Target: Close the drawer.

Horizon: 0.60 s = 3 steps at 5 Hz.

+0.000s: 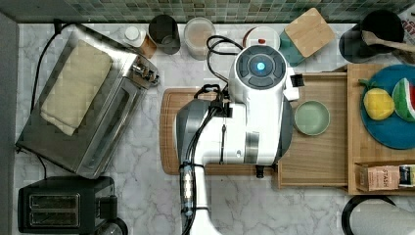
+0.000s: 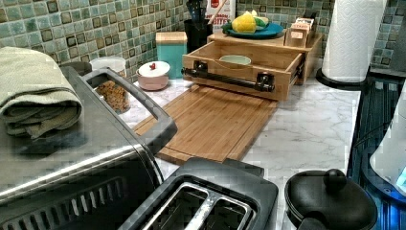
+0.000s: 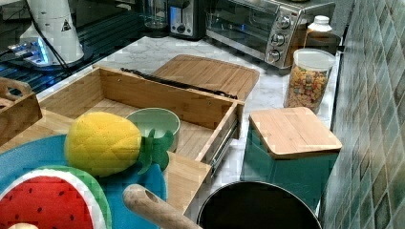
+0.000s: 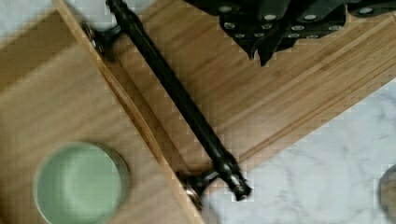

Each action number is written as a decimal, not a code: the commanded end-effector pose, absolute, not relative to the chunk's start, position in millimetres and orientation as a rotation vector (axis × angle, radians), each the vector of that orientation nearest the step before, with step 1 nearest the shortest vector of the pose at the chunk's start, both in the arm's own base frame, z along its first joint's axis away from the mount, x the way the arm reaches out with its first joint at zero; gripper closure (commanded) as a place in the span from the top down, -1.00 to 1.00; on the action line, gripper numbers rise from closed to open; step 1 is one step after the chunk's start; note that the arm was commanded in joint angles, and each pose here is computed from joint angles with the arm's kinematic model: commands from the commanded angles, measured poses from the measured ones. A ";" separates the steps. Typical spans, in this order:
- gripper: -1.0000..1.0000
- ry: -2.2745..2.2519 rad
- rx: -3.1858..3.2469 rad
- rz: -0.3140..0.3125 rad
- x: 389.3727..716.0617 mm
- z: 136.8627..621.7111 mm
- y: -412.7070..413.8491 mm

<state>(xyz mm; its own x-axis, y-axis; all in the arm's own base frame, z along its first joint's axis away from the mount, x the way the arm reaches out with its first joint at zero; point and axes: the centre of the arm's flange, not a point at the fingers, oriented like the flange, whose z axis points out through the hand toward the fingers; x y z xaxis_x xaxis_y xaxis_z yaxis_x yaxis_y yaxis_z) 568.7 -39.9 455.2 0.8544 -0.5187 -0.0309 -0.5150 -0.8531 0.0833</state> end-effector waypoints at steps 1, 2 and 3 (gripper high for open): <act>-1.00 -0.269 3.061 0.037 529.4 443.1 27.5; -1.00 -0.047 3.057 -0.007 527.8 429.2 34.5; -1.00 0.061 3.022 -0.002 530.3 425.5 36.7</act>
